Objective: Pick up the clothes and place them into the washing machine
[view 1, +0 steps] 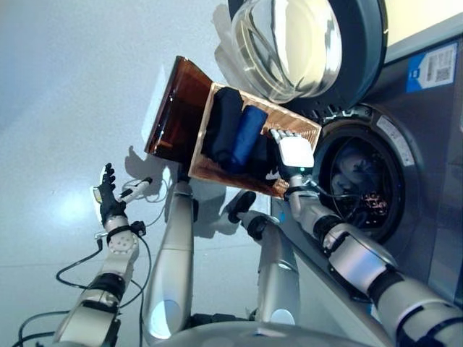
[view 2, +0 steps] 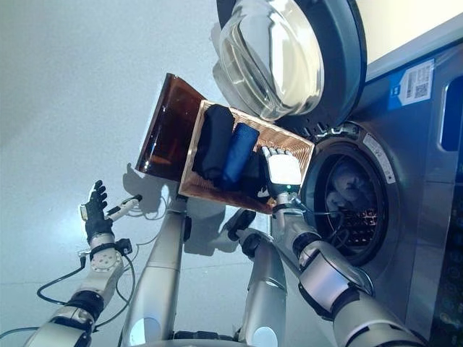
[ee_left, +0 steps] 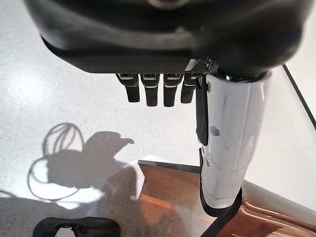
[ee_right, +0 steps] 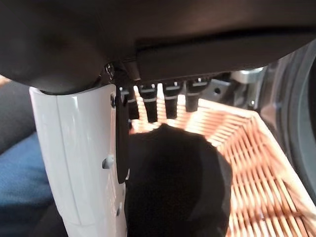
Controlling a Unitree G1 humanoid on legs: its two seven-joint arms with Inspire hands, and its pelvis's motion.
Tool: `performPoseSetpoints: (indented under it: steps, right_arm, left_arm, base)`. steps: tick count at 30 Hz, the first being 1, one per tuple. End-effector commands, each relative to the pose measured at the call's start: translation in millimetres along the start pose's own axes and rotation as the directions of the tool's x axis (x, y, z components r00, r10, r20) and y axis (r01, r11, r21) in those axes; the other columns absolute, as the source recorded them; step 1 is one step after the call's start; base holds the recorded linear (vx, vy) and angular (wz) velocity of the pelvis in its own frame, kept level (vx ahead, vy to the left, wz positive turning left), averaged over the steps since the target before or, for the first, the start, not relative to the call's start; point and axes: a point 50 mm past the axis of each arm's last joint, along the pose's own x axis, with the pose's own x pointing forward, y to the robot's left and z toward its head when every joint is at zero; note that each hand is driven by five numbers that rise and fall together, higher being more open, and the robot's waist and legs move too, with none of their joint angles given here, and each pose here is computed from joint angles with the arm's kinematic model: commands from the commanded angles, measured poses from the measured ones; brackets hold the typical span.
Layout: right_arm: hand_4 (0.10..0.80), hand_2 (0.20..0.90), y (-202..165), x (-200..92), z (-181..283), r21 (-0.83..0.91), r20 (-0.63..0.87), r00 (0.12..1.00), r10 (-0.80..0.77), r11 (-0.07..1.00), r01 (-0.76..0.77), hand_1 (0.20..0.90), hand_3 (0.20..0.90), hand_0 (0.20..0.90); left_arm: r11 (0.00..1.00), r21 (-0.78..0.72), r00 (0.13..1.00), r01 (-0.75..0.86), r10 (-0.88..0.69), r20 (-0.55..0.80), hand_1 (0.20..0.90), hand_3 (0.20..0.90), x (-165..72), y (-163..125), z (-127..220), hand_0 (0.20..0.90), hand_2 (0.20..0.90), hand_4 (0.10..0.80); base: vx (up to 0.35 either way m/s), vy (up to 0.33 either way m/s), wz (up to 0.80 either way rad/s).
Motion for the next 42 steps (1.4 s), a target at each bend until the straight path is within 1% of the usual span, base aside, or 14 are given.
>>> performPoseSetpoints:
  steps: [1,3,10,17,21,22,23,24,25,32,39,42]
  right_arm:
    - [0.800,0.900,-19,3,-41,-0.066,-0.098,0.989,-0.108,0.993,0.102,0.900,0.900,0.900]
    - [0.800,0.900,-17,0,-45,-0.067,-0.114,0.989,-0.097,0.994,0.089,0.900,0.900,0.900]
    - [0.800,0.900,-14,-4,-53,-0.086,-0.138,0.988,-0.073,0.994,0.062,0.900,0.900,0.900]
    - [0.800,0.900,-10,-5,-47,-0.089,-0.123,0.991,-0.057,0.995,0.047,0.900,0.900,0.900]
    - [0.800,0.900,-7,-8,-49,-0.093,-0.142,0.989,-0.051,0.995,0.038,0.900,0.900,0.900]
    - [0.502,0.483,-9,-6,-48,-0.086,-0.146,0.987,-0.061,0.995,0.049,0.483,0.483,0.483]
    - [0.453,0.414,-9,-6,-48,-0.086,-0.146,0.987,-0.061,0.995,0.049,0.414,0.414,0.414]
    - [0.453,0.414,-9,-6,-48,-0.086,-0.146,0.987,-0.061,0.995,0.049,0.414,0.414,0.414]
    - [0.300,0.200,-10,-4,-43,-0.074,-0.134,0.988,-0.072,0.995,0.062,0.200,0.200,0.200]
    - [0.300,0.200,-9,-4,-39,-0.058,-0.129,0.988,-0.082,0.996,0.075,0.200,0.200,0.200]
    - [0.300,0.200,-8,-6,-45,-0.053,-0.170,0.982,-0.077,0.996,0.069,0.200,0.200,0.200]
    - [0.300,0.200,-7,-10,-53,-0.053,-0.210,0.975,-0.072,0.997,0.062,0.200,0.200,0.200]
  left_arm:
    - [0.998,-0.056,0.995,-0.033,0.039,0.096,0.900,0.900,-8,10,9,0.900,0.900,0.800]
    - [0.997,-0.067,0.992,-0.032,0.040,0.119,0.900,0.900,-9,10,14,0.900,0.900,0.800]
    - [0.997,-0.076,0.991,-0.022,0.032,0.133,0.900,0.900,-13,9,16,0.900,0.900,0.800]
    - [0.996,-0.088,0.988,-0.014,0.027,0.154,0.900,0.900,-15,6,21,0.900,0.900,0.800]
    - [0.996,-0.084,0.988,-0.008,0.020,0.152,0.900,0.900,-18,4,20,0.900,0.900,0.800]
    - [0.997,-0.083,0.988,-0.005,0.018,0.151,0.900,0.900,-19,5,19,0.900,0.900,0.800]
    - [0.997,-0.082,0.988,-0.006,0.018,0.151,0.900,0.900,-20,5,19,0.900,0.900,0.800]
    - [0.997,-0.082,0.988,-0.006,0.018,0.151,0.900,0.900,-20,5,19,0.900,0.900,0.800]
    - [0.997,-0.077,0.989,-0.013,0.024,0.144,0.900,0.900,-21,7,16,0.900,0.900,0.800]
    - [0.998,-0.065,0.989,-0.016,0.026,0.148,0.900,0.900,-23,9,16,0.900,0.900,0.800]
    - [0.998,-0.058,0.990,-0.022,0.029,0.139,0.900,0.900,-24,10,13,0.900,0.900,0.800]
    - [0.999,-0.045,0.992,-0.016,0.021,0.122,0.900,0.900,-26,11,9,0.900,0.900,0.800]
  base:
    - [0.025,0.004,0.14]
    - [0.028,0.002,0.10]
    - [0.020,0.004,0.03]
    - [0.000,0.000,0.00]
    - [-0.002,-0.001,0.03]
    - [-0.002,0.003,0.03]
    - [0.000,0.000,0.00]
    - [0.000,0.000,0.00]
    - [0.000,0.000,0.00]
    - [0.000,0.000,0.00]
    - [0.000,0.000,0.00]
    - [0.000,0.000,0.00]
